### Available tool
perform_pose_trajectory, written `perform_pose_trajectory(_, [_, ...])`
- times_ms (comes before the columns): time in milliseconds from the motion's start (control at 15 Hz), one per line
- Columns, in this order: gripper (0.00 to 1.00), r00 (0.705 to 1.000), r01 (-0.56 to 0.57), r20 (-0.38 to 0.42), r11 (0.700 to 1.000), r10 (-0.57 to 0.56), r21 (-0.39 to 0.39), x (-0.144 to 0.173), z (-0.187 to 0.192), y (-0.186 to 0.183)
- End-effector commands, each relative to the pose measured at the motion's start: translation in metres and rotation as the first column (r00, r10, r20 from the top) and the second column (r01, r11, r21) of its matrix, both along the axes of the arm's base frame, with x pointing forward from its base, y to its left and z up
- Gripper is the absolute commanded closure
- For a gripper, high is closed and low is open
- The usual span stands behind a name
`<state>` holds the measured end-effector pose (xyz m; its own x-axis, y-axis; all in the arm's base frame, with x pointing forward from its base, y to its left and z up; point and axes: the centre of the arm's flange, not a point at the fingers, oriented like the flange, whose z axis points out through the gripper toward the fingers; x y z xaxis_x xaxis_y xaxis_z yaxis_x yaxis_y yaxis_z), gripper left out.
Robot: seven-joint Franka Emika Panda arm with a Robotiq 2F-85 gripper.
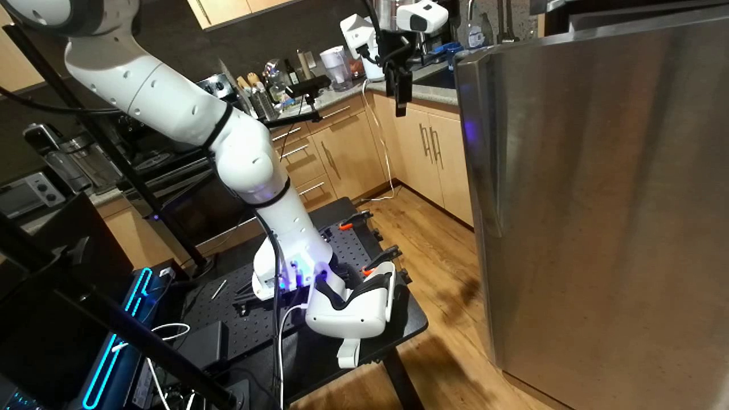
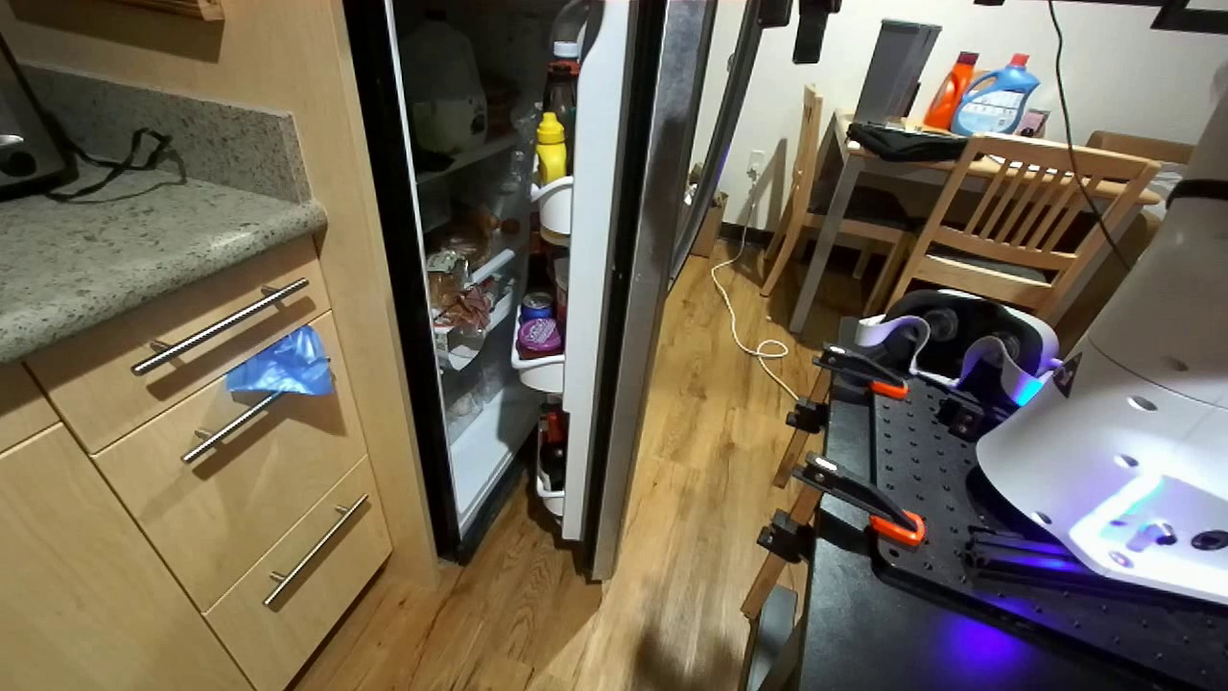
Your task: Close the bottom fridge door
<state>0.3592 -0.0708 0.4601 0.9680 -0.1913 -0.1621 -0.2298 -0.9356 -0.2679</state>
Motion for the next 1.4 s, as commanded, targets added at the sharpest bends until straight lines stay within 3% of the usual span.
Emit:
perform_pose_trajectory(0, [0.00,1.000,0.000,0.000,1.000,0.000,0.000,0.000,0.000,0.000])
perform_pose_trajectory(600, [0.00,1.000,0.000,0.000,1.000,0.000,0.000,0.000,0.000,0.000])
perform_pose_trajectory(1333, [0.00,0.998,-0.042,0.048,0.985,0.050,-0.170,-0.028,0.010,-0.002])
